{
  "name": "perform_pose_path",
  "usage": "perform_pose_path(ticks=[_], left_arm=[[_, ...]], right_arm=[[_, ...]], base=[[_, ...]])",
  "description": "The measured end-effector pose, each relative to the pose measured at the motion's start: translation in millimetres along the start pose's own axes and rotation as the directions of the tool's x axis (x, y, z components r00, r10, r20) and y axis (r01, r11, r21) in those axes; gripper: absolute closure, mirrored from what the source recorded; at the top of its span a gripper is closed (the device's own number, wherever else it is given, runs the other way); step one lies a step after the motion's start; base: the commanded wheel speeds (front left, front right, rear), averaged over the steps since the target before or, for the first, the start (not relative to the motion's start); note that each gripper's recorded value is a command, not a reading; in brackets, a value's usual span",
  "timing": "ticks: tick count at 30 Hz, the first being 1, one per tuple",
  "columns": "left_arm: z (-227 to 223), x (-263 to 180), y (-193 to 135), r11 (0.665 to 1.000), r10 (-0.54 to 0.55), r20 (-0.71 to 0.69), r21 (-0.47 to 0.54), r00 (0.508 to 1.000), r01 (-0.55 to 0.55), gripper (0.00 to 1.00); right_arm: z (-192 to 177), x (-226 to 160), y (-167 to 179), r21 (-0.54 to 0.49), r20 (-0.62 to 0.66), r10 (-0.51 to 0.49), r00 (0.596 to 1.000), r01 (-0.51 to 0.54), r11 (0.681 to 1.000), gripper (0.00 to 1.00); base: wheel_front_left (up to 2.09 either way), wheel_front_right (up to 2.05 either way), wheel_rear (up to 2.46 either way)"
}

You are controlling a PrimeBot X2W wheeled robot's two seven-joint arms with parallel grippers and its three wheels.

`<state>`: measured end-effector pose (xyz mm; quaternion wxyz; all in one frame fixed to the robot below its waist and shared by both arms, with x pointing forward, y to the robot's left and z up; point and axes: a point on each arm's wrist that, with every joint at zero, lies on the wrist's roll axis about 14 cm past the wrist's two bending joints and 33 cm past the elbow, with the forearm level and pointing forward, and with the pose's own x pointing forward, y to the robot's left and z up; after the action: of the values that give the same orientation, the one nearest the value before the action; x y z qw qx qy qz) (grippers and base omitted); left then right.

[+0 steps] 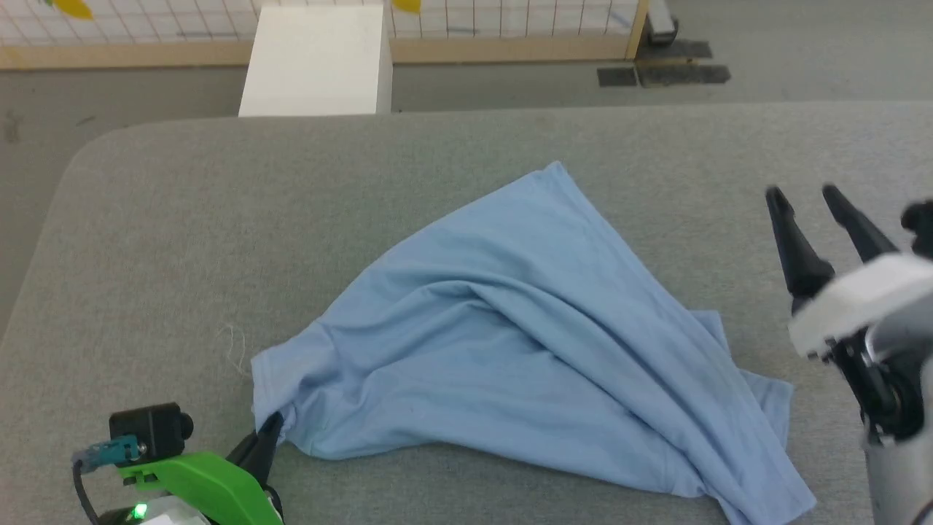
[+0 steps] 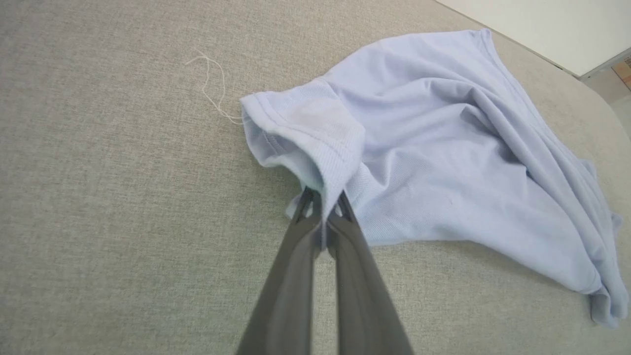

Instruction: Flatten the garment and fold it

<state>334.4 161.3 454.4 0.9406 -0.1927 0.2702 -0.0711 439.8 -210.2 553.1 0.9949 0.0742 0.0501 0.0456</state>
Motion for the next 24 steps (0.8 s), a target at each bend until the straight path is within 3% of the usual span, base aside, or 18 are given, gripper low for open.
perform_pose_path(ticks=[7,13,17,24], left_arm=[[11,17,7,1.000,-0.014,0.013,-0.001,1.000,0.014,1.00],[8,31,24,1.000,0.009,0.000,-0.026,1.000,-0.009,1.00],[0,36,40,0.997,0.046,-0.017,-0.057,0.999,-0.047,1.00],[-17,37,69,0.987,0.130,-0.056,-0.090,0.990,-0.134,1.00]], right_arm=[[-1,72,30,-0.118,-0.078,0.072,0.994,-0.081,0.990,0.00],[-31,131,64,-0.224,-0.269,0.125,0.955,-0.188,0.956,0.00],[-75,156,79,-0.250,-0.467,0.111,0.877,-0.251,0.935,0.00],[-145,171,89,-0.292,-0.736,0.004,0.677,-0.323,0.900,0.00]], base=[[0.00,0.00,0.00],[0.00,0.00,0.00],[0.00,0.00,0.00],[0.00,0.00,0.00]])
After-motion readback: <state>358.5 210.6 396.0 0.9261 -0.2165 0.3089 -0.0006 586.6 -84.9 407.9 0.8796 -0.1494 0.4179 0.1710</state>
